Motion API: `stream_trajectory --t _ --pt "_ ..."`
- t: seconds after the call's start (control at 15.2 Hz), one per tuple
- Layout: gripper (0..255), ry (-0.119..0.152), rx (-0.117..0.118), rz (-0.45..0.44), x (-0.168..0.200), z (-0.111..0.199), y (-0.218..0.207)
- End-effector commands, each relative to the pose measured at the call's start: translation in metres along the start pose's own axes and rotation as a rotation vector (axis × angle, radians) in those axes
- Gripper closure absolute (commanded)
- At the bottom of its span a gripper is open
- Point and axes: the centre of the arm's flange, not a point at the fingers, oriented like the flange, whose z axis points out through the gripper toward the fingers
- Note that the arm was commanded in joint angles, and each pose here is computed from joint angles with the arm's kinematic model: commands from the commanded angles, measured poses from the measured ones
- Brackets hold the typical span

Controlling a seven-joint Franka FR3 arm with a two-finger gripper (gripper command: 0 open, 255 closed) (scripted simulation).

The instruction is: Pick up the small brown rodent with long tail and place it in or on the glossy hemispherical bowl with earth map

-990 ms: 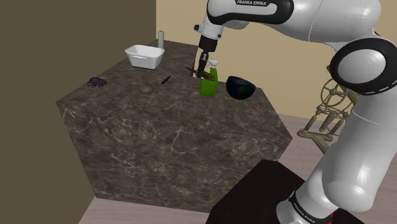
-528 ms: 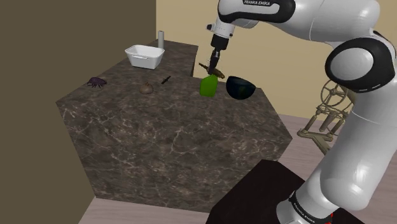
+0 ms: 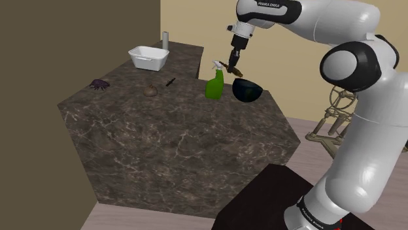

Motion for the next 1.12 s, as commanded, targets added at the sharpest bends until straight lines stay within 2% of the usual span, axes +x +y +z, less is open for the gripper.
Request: stream_trajectory --t 0.0,0.73,1.06 --pt "255 0.000 0.000 -0.001 -0.020 0.000 0.022" --pt "255 0.000 0.000 -0.001 -0.117 -0.017 0.129" --pt "255 0.000 0.000 -0.001 -0.120 0.009 0.131"
